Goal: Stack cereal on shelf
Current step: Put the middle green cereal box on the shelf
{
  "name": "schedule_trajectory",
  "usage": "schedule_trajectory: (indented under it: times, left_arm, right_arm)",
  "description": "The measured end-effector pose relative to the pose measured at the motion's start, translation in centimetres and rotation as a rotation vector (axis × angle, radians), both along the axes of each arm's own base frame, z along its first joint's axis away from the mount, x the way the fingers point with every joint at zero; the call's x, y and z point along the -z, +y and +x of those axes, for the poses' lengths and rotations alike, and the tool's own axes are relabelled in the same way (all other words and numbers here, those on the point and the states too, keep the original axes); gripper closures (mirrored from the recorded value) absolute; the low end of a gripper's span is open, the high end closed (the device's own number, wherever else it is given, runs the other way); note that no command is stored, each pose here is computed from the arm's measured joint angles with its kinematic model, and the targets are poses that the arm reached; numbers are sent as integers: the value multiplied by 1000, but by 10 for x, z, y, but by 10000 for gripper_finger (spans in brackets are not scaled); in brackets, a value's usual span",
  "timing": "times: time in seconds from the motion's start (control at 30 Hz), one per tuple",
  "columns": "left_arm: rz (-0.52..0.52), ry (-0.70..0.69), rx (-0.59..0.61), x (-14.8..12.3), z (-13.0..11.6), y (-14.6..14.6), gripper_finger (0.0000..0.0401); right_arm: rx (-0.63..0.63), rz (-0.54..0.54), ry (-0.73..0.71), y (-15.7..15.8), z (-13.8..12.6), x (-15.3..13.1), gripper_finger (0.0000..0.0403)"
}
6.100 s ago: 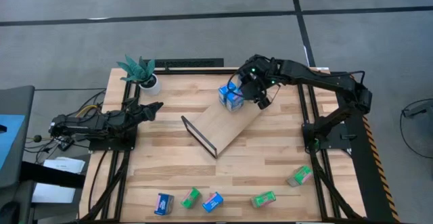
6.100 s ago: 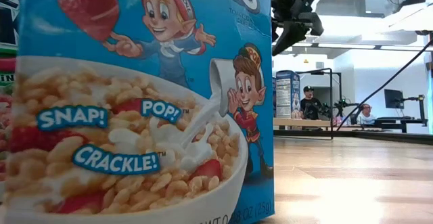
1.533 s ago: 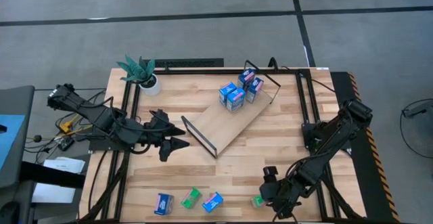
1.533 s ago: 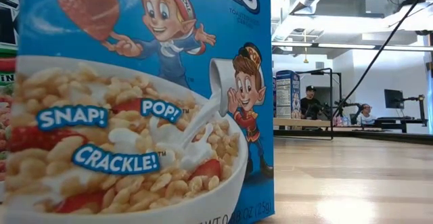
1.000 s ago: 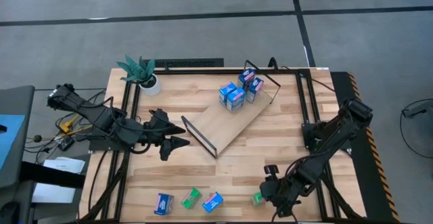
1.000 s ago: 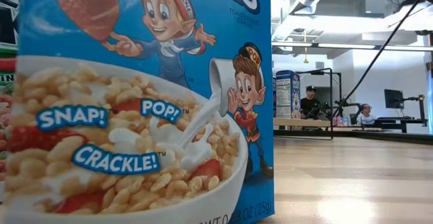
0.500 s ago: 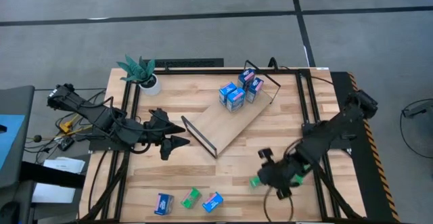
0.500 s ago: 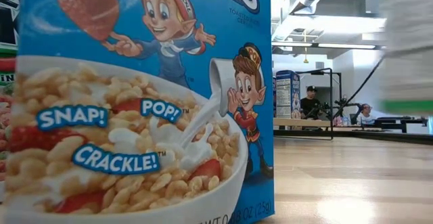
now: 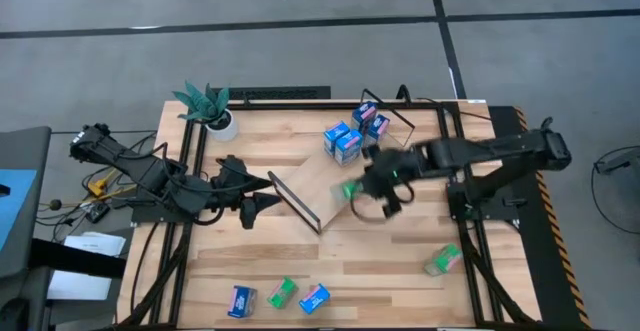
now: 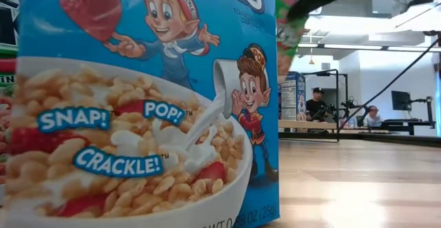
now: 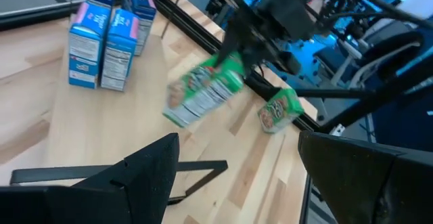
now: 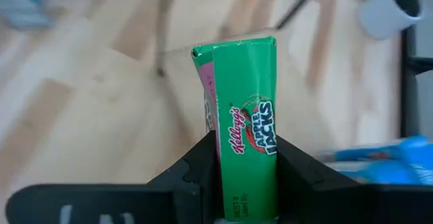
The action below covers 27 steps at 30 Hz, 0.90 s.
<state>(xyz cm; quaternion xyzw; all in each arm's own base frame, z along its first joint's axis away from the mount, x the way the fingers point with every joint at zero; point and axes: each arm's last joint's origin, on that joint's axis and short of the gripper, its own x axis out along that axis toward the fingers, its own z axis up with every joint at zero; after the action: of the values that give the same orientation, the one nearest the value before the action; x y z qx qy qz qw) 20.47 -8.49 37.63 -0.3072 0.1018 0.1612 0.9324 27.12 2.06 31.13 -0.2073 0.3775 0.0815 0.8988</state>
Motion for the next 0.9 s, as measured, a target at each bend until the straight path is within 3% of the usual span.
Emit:
schedule_trajectory:
  times: [0.23,0.47,0.9]
  left_arm:
    - [8,-6,-29,0,0,1,108]
    - [73,13,-6,0,0,1,108]
    - [106,55,-13,3,-1,4,108]
  right_arm:
    - [-39,-59,-43,-53,30,-18,278]
    - [-92,-76,-49,-82,62,-35,278]
    - [-242,-125,180,-106,120,12,278]
